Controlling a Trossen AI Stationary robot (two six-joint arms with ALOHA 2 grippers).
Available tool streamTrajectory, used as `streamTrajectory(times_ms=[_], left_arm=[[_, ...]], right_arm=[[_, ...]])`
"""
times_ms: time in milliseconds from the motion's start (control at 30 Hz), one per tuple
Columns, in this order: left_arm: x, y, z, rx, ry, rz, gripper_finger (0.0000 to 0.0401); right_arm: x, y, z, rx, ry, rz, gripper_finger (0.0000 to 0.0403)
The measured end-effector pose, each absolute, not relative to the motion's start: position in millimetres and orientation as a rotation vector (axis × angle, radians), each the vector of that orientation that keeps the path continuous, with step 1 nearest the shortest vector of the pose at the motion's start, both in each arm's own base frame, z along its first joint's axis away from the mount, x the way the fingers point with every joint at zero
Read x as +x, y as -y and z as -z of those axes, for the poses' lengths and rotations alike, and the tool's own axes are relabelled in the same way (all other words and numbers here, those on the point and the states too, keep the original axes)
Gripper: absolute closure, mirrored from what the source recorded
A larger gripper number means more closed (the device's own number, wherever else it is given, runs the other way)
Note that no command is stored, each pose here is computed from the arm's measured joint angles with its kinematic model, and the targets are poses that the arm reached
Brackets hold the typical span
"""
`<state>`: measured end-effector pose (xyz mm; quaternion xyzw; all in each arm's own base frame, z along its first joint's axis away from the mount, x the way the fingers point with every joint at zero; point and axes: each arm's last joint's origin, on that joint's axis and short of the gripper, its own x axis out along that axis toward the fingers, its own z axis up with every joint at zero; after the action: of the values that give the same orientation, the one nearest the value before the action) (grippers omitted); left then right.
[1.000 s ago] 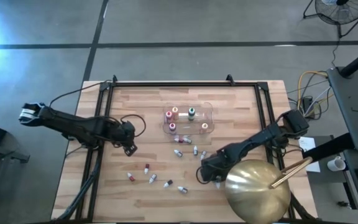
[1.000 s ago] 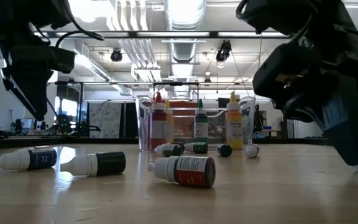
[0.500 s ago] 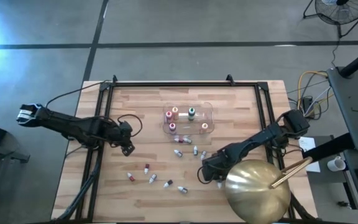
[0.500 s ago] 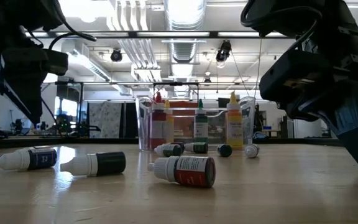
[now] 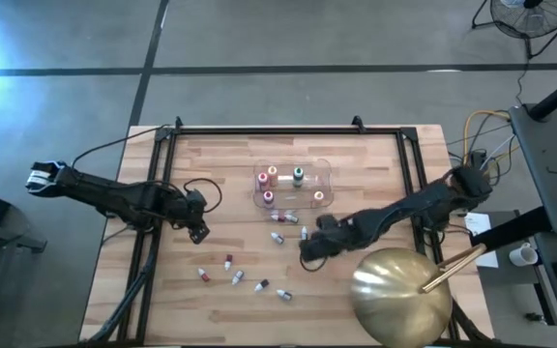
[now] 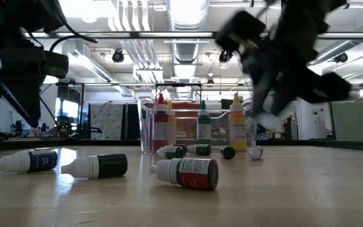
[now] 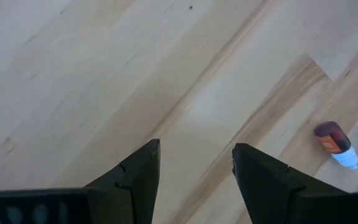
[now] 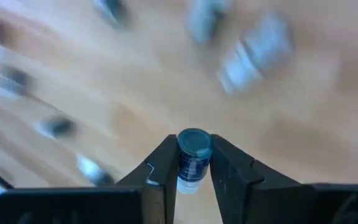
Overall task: Pick & Place food coloring
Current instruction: Put the right small blue food coloring bottle in the transparent bin
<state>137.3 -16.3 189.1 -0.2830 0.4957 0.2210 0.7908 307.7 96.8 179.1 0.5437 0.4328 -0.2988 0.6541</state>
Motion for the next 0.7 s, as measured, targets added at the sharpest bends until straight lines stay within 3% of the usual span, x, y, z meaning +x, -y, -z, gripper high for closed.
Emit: streamTrajectory(times_ms=[167, 333, 533, 700], left_arm=[[138.5, 16.4, -189.4, -0.610, -1.058, -0.470, 0.0227], [139.9, 16.6, -190.0, -0.613, -1.045, -0.461, 0.0227], [141.2, 16.8, -190.7, -0.619, -1.030, -0.456, 0.0227], [140.9, 16.8, -190.6, -0.651, -1.027, -0.478, 0.0227]], right_arm=[[317.7, -63.7, -240.8, 1.015, -0.650, 0.639, 0.0334], [326.9, -15.3, -277.4, 0.808, -0.490, 0.720, 0.0330], [343.5, 43.6, -265.6, 0.872, -0.621, 0.670, 0.0304], [352.2, 48.5, -262.3, 0.814, -0.666, 0.641, 0.0267]])
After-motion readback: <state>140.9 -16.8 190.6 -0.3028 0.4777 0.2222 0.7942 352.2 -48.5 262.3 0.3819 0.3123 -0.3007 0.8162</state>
